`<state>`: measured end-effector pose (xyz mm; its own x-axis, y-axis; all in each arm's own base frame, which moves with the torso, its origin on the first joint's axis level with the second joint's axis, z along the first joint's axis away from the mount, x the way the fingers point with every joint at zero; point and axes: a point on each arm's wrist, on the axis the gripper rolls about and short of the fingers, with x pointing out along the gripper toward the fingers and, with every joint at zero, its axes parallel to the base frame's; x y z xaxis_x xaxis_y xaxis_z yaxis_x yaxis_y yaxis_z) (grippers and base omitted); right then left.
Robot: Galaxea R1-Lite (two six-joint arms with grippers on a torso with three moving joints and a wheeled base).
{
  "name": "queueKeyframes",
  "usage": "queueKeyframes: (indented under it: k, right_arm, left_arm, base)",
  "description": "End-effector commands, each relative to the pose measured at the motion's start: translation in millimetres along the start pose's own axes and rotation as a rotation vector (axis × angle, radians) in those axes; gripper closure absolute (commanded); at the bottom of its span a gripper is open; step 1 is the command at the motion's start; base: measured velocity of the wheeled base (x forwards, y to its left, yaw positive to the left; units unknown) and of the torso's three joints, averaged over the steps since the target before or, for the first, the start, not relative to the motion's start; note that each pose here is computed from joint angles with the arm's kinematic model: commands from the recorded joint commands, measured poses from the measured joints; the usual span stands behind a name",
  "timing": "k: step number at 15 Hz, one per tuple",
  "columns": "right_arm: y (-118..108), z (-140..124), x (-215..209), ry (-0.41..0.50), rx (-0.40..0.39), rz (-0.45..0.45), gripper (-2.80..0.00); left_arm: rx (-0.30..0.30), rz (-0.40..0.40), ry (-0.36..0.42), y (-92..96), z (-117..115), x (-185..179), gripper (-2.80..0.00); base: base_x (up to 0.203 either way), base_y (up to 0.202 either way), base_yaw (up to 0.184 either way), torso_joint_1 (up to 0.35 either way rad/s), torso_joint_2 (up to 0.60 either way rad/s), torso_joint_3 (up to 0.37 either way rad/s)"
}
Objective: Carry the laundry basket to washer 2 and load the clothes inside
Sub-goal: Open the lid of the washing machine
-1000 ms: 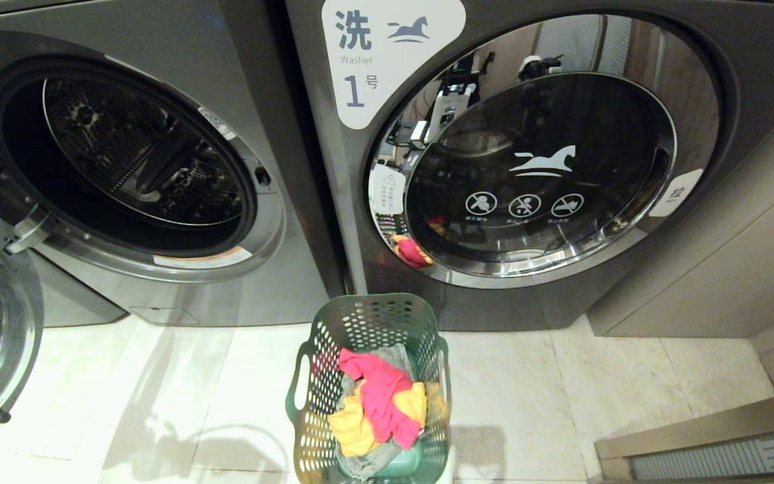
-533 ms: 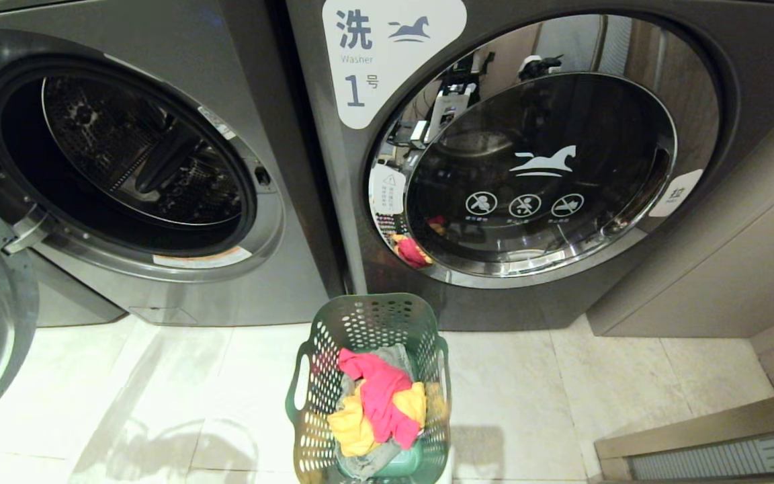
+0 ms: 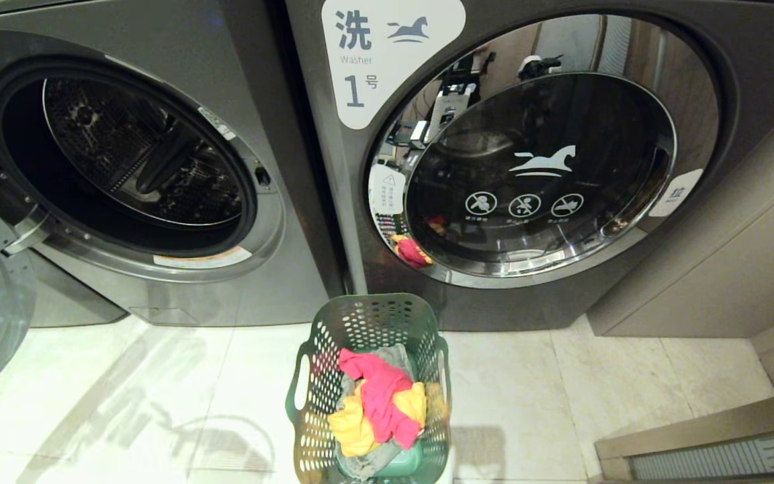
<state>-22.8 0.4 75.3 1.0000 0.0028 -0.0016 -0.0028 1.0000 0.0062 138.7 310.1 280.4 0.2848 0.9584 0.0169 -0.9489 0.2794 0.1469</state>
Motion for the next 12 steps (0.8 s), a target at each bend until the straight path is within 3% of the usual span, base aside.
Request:
queueKeyframes:
  k: [1,3,5,8,10,12]
  right_arm:
    - [0.0,0.0,0.0,0.000,0.000,0.000,0.00]
    - [0.0,0.2,0.0,-0.001,0.000,0.000,0.00]
    - [0.0,0.0,0.0,0.000,0.000,0.000,0.00]
    - [0.0,0.0,0.0,0.000,0.000,0.000,0.00]
    - [0.0,0.0,0.0,0.000,0.000,0.000,0.00]
    - [0.0,0.0,0.0,0.000,0.001,0.000,0.00]
  left_arm:
    - [-0.046,-0.164,-0.035,-39.0,12.5,-58.8,0.00]
    - [-0.075,-0.418,-0.022,-84.4,4.7,-125.2,0.00]
    - [-0.075,-0.699,-0.017,-105.8,-10.9,-201.2,0.00]
    - [-0.046,-0.992,0.000,-69.5,-62.4,-286.1,0.00]
    - [-0.005,-1.094,0.029,-37.3,-112.4,-311.5,0.00]
    - [0.016,-1.164,0.010,-7.5,-146.6,-326.9,0.00]
  base:
    - [0.000,0.000,0.000,0.000,0.00,0.000]
    - [0.000,0.000,0.000,0.000,0.00,0.000]
    - [0.000,0.000,0.000,0.000,0.00,0.000]
    - [0.000,0.000,0.000,0.000,0.00,0.000]
    - [0.000,0.000,0.000,0.000,0.00,0.000]
    - [0.000,0.000,0.000,0.000,0.00,0.000]
